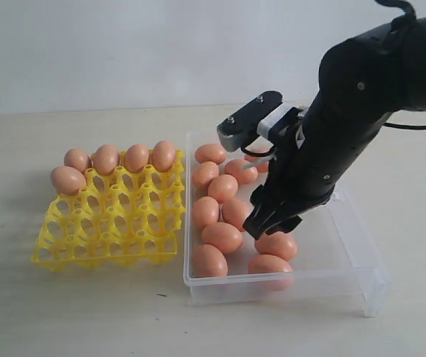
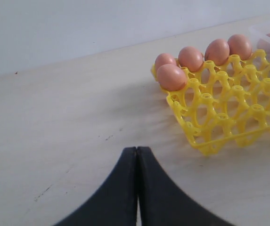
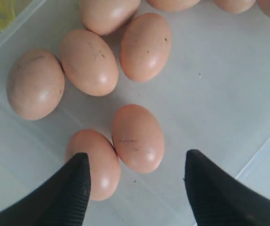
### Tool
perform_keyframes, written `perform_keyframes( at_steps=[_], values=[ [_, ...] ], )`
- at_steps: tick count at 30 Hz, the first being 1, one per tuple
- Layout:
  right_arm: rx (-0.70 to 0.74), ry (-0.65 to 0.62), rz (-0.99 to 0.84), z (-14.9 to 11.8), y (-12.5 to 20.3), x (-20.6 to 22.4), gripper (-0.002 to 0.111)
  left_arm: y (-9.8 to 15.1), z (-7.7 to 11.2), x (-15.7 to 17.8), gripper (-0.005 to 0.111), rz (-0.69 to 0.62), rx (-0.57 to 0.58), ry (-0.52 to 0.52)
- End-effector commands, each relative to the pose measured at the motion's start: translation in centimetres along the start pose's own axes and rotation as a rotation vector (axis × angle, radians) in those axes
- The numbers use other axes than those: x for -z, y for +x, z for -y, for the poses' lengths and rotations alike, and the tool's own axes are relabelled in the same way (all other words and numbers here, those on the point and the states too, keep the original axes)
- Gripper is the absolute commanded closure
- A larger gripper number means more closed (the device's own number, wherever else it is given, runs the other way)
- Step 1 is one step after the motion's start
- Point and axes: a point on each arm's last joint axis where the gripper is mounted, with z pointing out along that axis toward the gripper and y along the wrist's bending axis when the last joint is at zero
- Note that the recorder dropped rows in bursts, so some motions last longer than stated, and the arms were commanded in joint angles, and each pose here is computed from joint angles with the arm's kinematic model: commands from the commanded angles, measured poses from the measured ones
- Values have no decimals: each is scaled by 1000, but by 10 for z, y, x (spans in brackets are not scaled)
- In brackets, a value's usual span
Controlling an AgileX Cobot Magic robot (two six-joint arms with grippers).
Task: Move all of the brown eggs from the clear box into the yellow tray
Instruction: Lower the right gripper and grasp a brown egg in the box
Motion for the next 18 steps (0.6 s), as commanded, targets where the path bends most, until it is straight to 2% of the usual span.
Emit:
perform_keyframes(
  at_steps=[1, 6, 18],
  values=[
    [130, 9, 21, 3, -6, -21, 51, -2, 0, 1, 107, 16, -3, 1],
    [254, 21, 14, 6, -12, -38, 51, -2, 0, 1, 107, 16, -3, 1],
    [289, 14, -86, 7, -9, -69, 51, -2, 0, 1, 107, 16, -3, 1]
  ],
)
